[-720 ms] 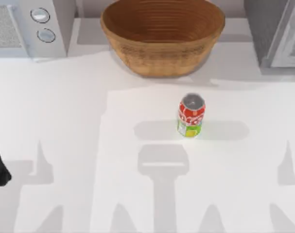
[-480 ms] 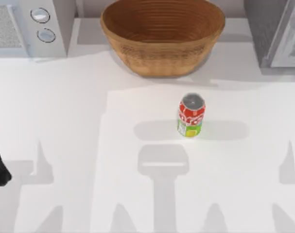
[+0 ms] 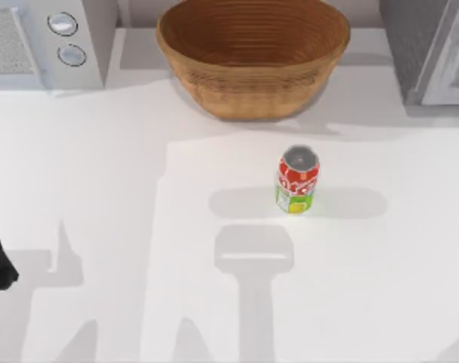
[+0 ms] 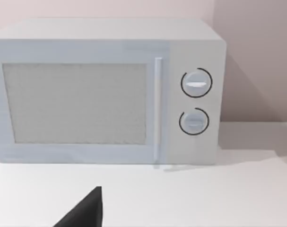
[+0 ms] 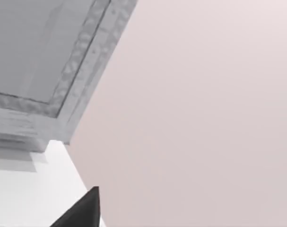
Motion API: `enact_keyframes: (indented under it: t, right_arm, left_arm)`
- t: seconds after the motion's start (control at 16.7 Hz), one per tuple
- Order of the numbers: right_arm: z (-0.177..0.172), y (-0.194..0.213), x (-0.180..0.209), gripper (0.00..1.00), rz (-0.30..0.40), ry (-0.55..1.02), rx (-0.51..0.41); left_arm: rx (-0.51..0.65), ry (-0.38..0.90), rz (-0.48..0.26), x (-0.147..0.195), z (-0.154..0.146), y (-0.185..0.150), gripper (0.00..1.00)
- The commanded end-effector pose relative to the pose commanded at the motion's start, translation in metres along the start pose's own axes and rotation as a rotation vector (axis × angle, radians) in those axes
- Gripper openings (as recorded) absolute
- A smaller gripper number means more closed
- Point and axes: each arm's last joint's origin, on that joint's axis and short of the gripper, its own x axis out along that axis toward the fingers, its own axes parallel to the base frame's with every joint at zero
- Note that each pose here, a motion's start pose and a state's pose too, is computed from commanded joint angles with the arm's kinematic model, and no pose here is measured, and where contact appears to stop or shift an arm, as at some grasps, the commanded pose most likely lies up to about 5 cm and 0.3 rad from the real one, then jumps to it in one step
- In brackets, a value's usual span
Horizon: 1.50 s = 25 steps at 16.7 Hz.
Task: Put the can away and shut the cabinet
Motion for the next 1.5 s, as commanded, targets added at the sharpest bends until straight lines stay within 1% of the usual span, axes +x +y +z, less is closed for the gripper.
enact_keyframes:
  t: [0.12,0.24,0.36,0.42,0.48,0.54,0.6,0.66,0.72,0.78,0.84,0.9,0.96,1.02,1.08,1.14,1.2,1.26,1.32,1.38,1.44,1.5]
  right_arm:
    - [-0.005,-0.023,0.005,1.0,-0.19,0.115,-0.21]
    - [-0.012,-0.051,0.006,1.0,-0.372,0.293,-0.446]
    - [-0.022,-0.081,0.0,1.0,-0.526,0.542,-0.693]
    - [-0.027,-0.098,-0.006,1.0,-0.585,0.696,-0.815]
    - [-0.032,-0.114,-0.014,1.0,-0.628,0.868,-0.93]
    - [-0.038,-0.131,-0.026,1.0,-0.65,1.06,-1.037]
    - [-0.043,-0.146,-0.04,1.0,-0.649,1.267,-1.13]
    - [-0.048,-0.161,-0.057,1.0,-0.62,1.492,-1.206]
    - [-0.052,-0.173,-0.078,1.0,-0.56,1.726,-1.257]
    - [-0.056,-0.184,-0.101,1.0,-0.463,1.969,-1.28]
    - [-0.059,-0.191,-0.127,1.0,-0.33,2.209,-1.268]
    - [-0.06,-0.196,-0.156,1.0,-0.156,2.44,-1.215]
    - [-0.06,-0.196,-0.186,1.0,0.054,2.649,-1.117]
    - [-0.059,-0.191,-0.217,1.0,0.301,2.823,-0.971]
    - [-0.055,-0.182,-0.248,1.0,0.572,2.949,-0.779]
    - [-0.05,-0.168,-0.279,1.0,0.858,3.012,-0.547]
    - [-0.044,-0.149,-0.308,1.0,1.143,3.006,-0.283]
    - [-0.036,-0.126,-0.334,1.0,1.409,2.926,-0.004]
    - [-0.027,-0.098,-0.357,1.0,1.642,2.776,0.276]
    - [-0.017,-0.066,-0.376,1.0,1.827,2.569,0.538]
    - [-0.006,-0.032,-0.389,1.0,1.96,2.318,0.772]
    - [0.005,0.005,-0.398,1.0,2.038,2.044,0.964]
  left_arm:
    - [0.0,0.0,0.0,0.0,0.0,0.0,1.0]
    - [0.0,0.0,0.0,0.0,0.0,0.0,1.0]
    - [0.0,0.0,0.0,0.0,0.0,0.0,1.0]
    - [0.0,0.0,0.0,0.0,0.0,0.0,1.0]
    - [0.0,0.0,0.0,0.0,0.0,0.0,1.0]
    - [0.0,0.0,0.0,0.0,0.0,0.0,1.0]
    - [0.0,0.0,0.0,0.0,0.0,0.0,1.0]
    - [0.0,0.0,0.0,0.0,0.0,0.0,1.0]
    - [0.0,0.0,0.0,0.0,0.0,0.0,1.0]
    - [0.0,0.0,0.0,0.0,0.0,0.0,1.0]
    - [0.0,0.0,0.0,0.0,0.0,0.0,1.0]
    - [0.0,0.0,0.0,0.0,0.0,0.0,1.0]
    - [0.0,0.0,0.0,0.0,0.0,0.0,1.0]
    - [0.0,0.0,0.0,0.0,0.0,0.0,1.0]
    - [0.0,0.0,0.0,0.0,0.0,0.0,1.0]
    - [0.0,0.0,0.0,0.0,0.0,0.0,1.0]
    - [0.0,0.0,0.0,0.0,0.0,0.0,1.0]
    - [0.0,0.0,0.0,0.0,0.0,0.0,1.0]
    - [0.0,0.0,0.0,0.0,0.0,0.0,1.0]
    - [0.0,0.0,0.0,0.0,0.0,0.0,1.0]
    - [0.0,0.0,0.0,0.0,0.0,0.0,1.0]
    - [0.0,0.0,0.0,0.0,0.0,0.0,1.0]
